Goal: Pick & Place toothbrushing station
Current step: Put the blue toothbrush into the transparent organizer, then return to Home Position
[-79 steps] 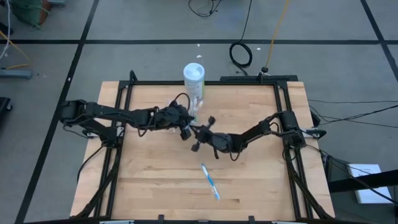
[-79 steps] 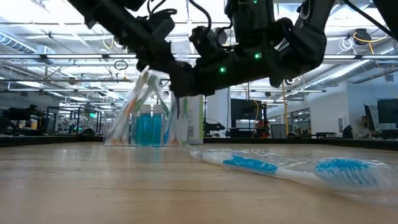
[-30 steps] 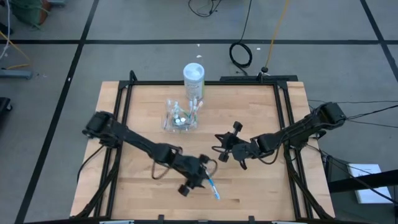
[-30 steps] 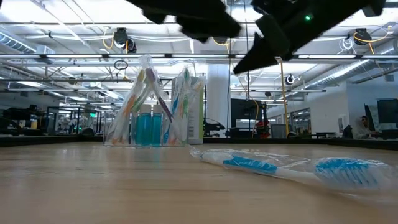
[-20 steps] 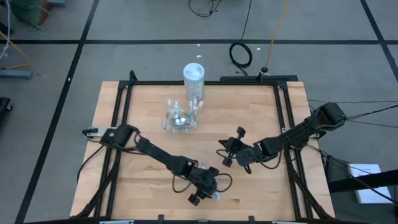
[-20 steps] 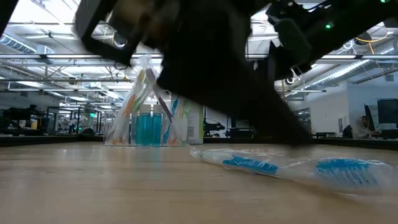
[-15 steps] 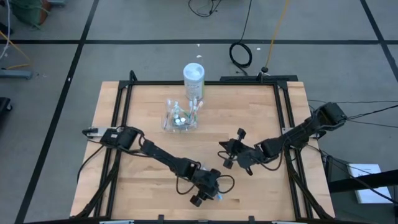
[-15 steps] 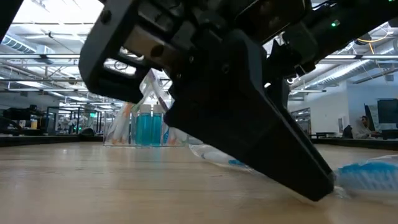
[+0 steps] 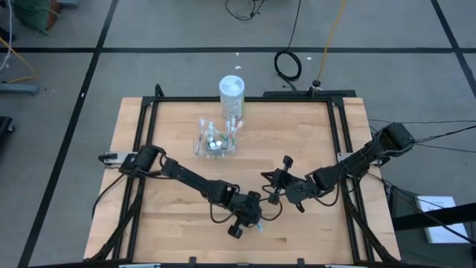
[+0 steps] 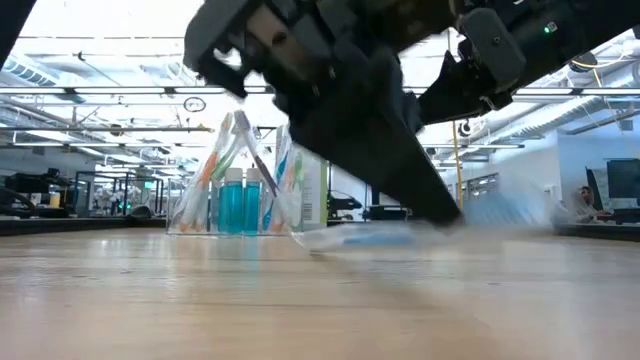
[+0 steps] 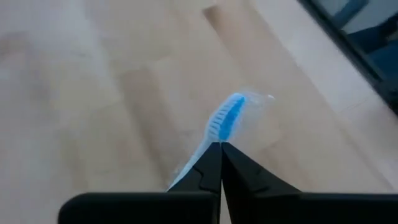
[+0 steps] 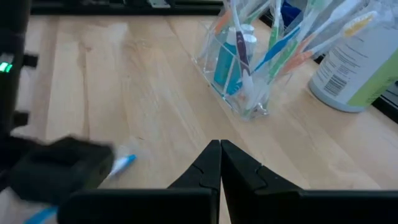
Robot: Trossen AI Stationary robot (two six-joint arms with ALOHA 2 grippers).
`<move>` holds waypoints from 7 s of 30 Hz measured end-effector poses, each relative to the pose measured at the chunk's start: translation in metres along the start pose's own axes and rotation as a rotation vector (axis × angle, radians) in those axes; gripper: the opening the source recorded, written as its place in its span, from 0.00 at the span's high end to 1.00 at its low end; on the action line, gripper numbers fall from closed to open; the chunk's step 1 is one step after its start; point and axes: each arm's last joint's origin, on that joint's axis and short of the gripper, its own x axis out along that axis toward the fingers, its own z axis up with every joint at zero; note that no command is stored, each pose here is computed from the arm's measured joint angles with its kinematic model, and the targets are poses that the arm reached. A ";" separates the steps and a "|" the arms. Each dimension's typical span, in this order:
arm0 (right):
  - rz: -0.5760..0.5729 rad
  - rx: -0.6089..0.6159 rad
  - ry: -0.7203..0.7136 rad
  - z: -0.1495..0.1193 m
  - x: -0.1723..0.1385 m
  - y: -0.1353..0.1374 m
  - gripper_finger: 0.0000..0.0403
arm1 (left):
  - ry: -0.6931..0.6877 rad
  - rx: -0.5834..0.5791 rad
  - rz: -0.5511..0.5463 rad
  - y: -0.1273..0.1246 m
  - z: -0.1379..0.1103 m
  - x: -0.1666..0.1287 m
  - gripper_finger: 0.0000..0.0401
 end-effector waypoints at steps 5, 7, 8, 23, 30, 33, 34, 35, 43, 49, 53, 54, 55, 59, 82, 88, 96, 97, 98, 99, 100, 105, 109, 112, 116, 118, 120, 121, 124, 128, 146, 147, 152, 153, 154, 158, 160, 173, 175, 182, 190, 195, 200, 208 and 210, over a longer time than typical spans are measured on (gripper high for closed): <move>0.005 -0.061 -0.014 0.002 0.000 0.001 1.00 | 0.054 -0.016 0.133 -0.003 0.010 -0.032 0.99; 0.004 -0.058 -0.017 0.002 0.000 0.001 1.00 | 0.056 -0.061 0.210 -0.005 0.018 -0.054 0.99; 0.005 -0.056 -0.019 0.002 0.000 0.001 1.00 | 0.047 -0.095 0.252 -0.005 0.022 -0.066 0.99; 0.015 -0.048 -0.040 0.005 0.000 0.002 1.00 | -0.057 -0.368 0.794 -0.023 0.023 -0.276 1.00; 0.017 -0.044 -0.045 0.006 0.000 0.002 1.00 | -0.187 -0.451 0.913 -0.023 -0.023 -0.309 1.00; 0.017 -0.043 -0.045 0.006 0.000 0.002 1.00 | -0.335 -0.485 0.891 -0.023 -0.046 -0.311 1.00; 0.017 -0.044 -0.045 0.006 0.000 0.002 1.00 | -0.370 -0.484 0.884 -0.022 -0.056 -0.309 1.00; 0.017 -0.043 -0.045 0.006 0.000 0.002 1.00 | -0.397 -0.480 0.882 -0.022 -0.066 -0.305 1.00; 0.015 -0.041 -0.046 0.006 0.000 0.002 1.00 | -0.662 -0.538 0.863 -0.009 -0.132 -0.269 1.00; 0.016 -0.041 -0.046 0.006 0.000 0.002 1.00 | -0.763 -0.645 0.874 -0.002 -0.168 -0.248 1.00; 0.015 -0.051 -0.046 0.006 0.000 0.002 1.00 | -0.735 -0.703 0.911 -0.002 -0.186 -0.239 1.00; 0.016 -0.051 -0.046 0.006 0.000 0.002 1.00 | -0.733 -0.717 0.917 -0.002 -0.189 -0.238 1.00; 0.016 -0.051 -0.046 0.006 0.000 0.002 1.00 | -0.730 -0.728 0.914 -0.003 -0.191 -0.237 1.00; 0.016 -0.052 -0.046 0.006 0.000 0.002 1.00 | -0.690 -0.769 0.917 -0.003 -0.201 -0.232 1.00; 0.017 -0.078 -0.047 0.006 0.000 0.002 1.00 | -0.723 -0.620 0.947 -0.011 -0.196 -0.249 0.58; 0.021 -0.084 -0.047 0.006 -0.001 0.003 1.00 | -0.815 -0.540 0.920 -0.023 -0.192 -0.267 0.55; 0.010 -0.190 -0.116 0.015 0.002 0.001 1.00 | -0.768 -0.447 0.923 -0.030 -0.197 -0.274 0.61; 0.014 -0.164 -0.132 0.017 0.002 0.001 1.00 | -0.746 -0.439 0.926 -0.030 -0.198 -0.273 0.61; 0.019 -0.145 -0.154 0.020 0.002 0.002 1.00 | -0.725 -0.428 0.931 -0.030 -0.199 -0.272 0.62; 0.021 -0.142 -0.180 0.023 0.001 0.003 1.00 | -0.703 -0.418 0.935 -0.030 -0.200 -0.271 0.62; 0.022 -0.156 -0.206 0.026 0.000 0.003 1.00 | -0.677 -0.410 0.936 -0.030 -0.202 -0.270 0.62; 0.057 -0.188 -0.322 0.042 -0.002 0.002 1.00 | -0.706 -0.434 0.918 -0.030 -0.201 -0.270 0.62; 0.364 -0.256 -0.371 0.059 -0.016 -0.009 1.00 | -0.792 -0.367 0.775 -0.036 -0.192 -0.273 0.62; 0.578 -0.226 -0.362 0.073 -0.032 -0.031 0.99 | -0.810 -0.269 0.686 -0.041 -0.189 -0.275 0.62; 0.594 -0.126 -0.298 0.084 -0.052 -0.067 0.99 | -0.817 -0.220 0.653 -0.046 -0.188 -0.276 0.62; 0.570 -0.094 -0.263 0.085 -0.059 -0.082 0.99 | -0.819 -0.212 0.647 -0.047 -0.188 -0.277 0.62; 0.551 -0.065 -0.254 0.081 -0.065 -0.093 0.99 | -0.825 -0.205 0.648 -0.048 -0.188 -0.278 0.62; 0.545 -0.060 -0.262 0.078 -0.068 -0.097 0.99 | -0.834 -0.204 0.650 -0.048 -0.188 -0.280 0.62; 0.546 -0.050 -0.278 0.060 -0.076 -0.107 0.99 | -0.864 -0.204 0.666 -0.050 -0.190 -0.286 0.62; 0.556 0.002 -0.380 0.032 -0.088 -0.119 0.99 | -0.873 -0.203 0.671 -0.052 -0.197 -0.294 0.62; 0.866 -0.067 -0.628 -0.037 -0.129 -0.146 0.99 | -0.905 -0.234 0.652 -0.060 -0.226 -0.315 0.62; 0.861 -0.067 -0.621 -0.039 -0.129 -0.146 0.99 | -0.902 -0.231 0.653 -0.060 -0.226 -0.315 0.62; 0.813 -0.038 -0.602 -0.046 -0.126 -0.150 0.99 | -0.889 -0.225 0.655 -0.060 -0.227 -0.314 0.62; 0.809 -0.038 -0.593 -0.047 -0.124 -0.149 0.99 | -0.880 -0.225 0.655 -0.060 -0.227 -0.313 0.62; 0.805 -0.035 -0.581 -0.049 -0.123 -0.149 0.99 | -0.878 -0.229 0.653 -0.060 -0.228 -0.313 0.62; 0.794 -0.011 -0.563 -0.050 -0.121 -0.150 0.99 | -0.899 -0.244 0.646 -0.059 -0.229 -0.307 0.62; 0.791 -0.005 -0.553 -0.051 -0.120 -0.151 0.99 | -0.905 -0.243 0.646 -0.058 -0.231 -0.301 0.62; 0.838 0.006 -0.545 -0.062 -0.112 -0.147 0.99 | -0.908 -0.193 0.682 -0.055 -0.237 -0.286 0.62; 0.875 -0.020 -0.557 -0.061 -0.113 -0.146 0.99 | -0.909 -0.191 0.682 -0.055 -0.237 -0.286 0.62; 0.841 -0.015 -0.560 -0.061 -0.113 -0.147 0.99 | -0.923 -0.224 0.659 -0.055 -0.237 -0.286 0.62; 0.789 0.001 -0.531 -0.063 -0.110 -0.147 0.99 | -0.886 -0.132 0.704 -0.055 -0.237 -0.285 0.62; 0.783 -0.013 -0.523 -0.064 -0.110 -0.147 0.99 | -0.859 -0.068 0.734 -0.055 -0.237 -0.285 0.62; 0.797 0.032 -0.500 -0.064 -0.110 -0.147 0.99 | -0.859 -0.067 0.735 -0.055 -0.237 -0.285 0.62; 0.794 0.019 -0.493 -0.066 -0.108 -0.147 0.99 | -0.858 -0.065 0.735 -0.055 -0.237 -0.285 0.62; 0.794 0.019 -0.493 -0.067 -0.108 -0.146 0.99 | -0.859 -0.066 0.735 -0.055 -0.237 -0.285 0.62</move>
